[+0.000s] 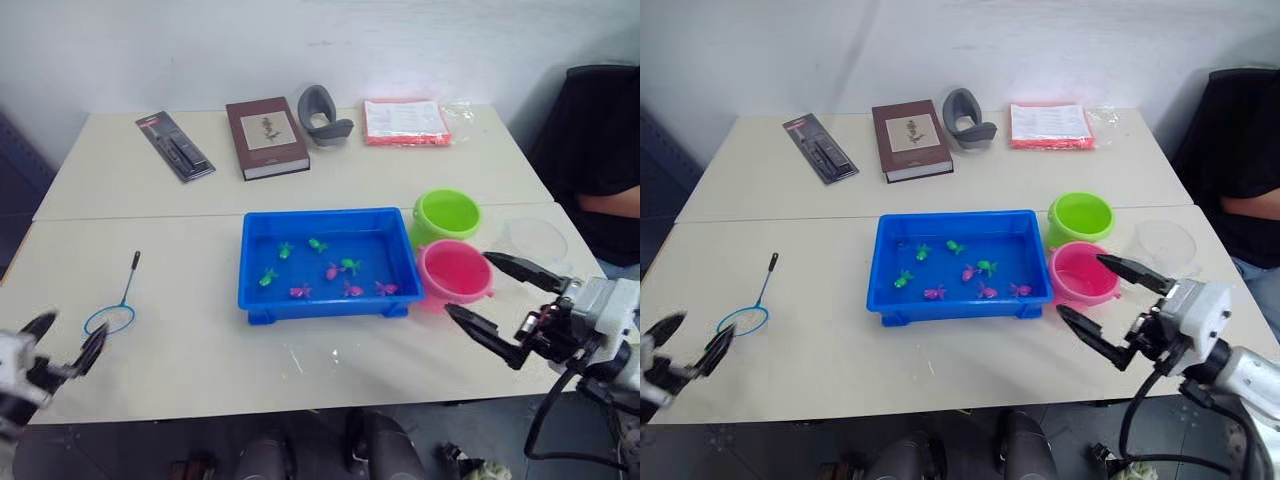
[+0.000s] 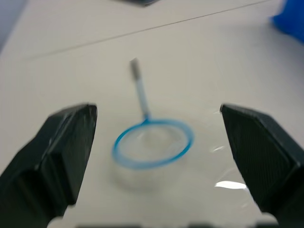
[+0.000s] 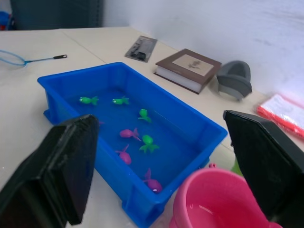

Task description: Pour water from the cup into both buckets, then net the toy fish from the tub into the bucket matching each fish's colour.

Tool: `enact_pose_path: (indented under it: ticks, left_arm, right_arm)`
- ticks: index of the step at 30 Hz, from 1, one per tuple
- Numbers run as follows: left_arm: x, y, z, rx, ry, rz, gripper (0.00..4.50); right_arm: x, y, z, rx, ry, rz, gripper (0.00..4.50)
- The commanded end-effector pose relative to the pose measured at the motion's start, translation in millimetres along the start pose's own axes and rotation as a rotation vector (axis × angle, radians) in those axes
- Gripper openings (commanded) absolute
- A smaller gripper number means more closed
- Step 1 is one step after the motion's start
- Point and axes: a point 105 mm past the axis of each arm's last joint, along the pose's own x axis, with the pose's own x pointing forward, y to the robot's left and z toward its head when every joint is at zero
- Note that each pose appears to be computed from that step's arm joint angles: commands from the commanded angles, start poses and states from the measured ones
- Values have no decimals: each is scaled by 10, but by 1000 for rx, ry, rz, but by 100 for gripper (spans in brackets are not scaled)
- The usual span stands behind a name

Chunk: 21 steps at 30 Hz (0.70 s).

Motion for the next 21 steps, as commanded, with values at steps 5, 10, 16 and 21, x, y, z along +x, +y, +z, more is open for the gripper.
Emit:
enact_pose_path:
  ticks: [5,10,16,21]
  left_arm:
    - [-74,112,-36,-25,62,121,450]
    - [376,113,387,-13,38,110,450]
    - [959,-82,576,-3,244,-1,450]
    - [1333,-338,450,42,396,-100,450]
  right_arm:
    - [105,324,6,-10,-49,198,446]
    - [153,387,42,-11,-65,211,446]
    - [179,438,38,-15,-59,213,446]
    - [204,426,16,-46,-46,200,446]
